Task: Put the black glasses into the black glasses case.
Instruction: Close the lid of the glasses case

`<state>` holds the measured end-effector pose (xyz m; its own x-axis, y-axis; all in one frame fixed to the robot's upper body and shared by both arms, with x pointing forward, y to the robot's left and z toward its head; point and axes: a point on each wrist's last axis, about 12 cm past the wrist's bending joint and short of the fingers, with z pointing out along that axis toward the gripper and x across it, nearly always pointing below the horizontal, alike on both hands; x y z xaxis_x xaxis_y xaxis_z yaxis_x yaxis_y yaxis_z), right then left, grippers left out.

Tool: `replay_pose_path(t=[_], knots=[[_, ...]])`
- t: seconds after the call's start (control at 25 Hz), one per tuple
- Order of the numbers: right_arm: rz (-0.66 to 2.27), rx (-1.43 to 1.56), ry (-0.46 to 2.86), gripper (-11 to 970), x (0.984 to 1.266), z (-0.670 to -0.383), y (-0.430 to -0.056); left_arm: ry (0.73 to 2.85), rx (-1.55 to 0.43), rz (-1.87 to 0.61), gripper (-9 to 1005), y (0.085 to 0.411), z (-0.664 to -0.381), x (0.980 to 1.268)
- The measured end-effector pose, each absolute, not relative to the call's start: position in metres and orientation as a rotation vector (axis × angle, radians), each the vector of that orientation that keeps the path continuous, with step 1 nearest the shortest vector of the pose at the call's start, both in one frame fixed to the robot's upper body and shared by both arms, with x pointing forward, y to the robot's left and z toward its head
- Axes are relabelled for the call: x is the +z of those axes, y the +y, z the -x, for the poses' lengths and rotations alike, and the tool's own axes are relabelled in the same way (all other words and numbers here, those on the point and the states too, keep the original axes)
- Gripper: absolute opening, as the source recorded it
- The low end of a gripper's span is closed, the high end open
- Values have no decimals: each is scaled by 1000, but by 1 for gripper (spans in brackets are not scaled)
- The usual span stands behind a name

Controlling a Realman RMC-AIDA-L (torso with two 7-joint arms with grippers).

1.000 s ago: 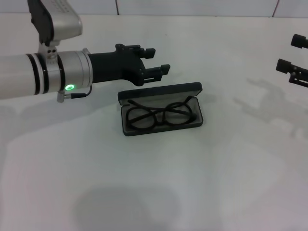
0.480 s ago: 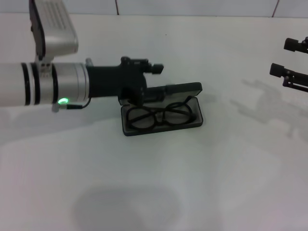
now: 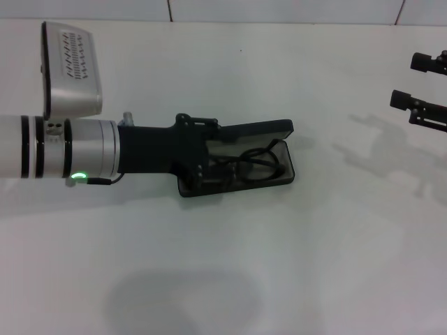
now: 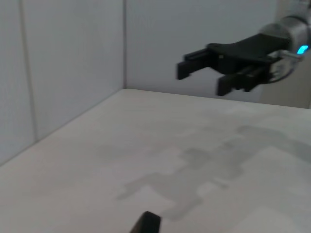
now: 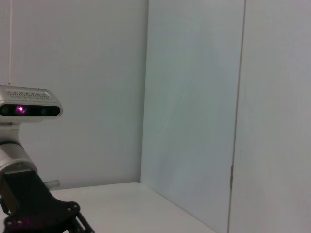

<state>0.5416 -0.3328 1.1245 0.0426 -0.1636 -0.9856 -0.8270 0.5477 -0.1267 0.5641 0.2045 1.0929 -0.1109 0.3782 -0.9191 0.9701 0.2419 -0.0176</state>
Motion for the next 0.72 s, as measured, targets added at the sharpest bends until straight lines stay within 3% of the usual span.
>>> replay_pose_path(t=[0.72], knots=[[913,621,1473,705,1123,-544,-331,1801,-845,-1339,642,197,-568,1084]])
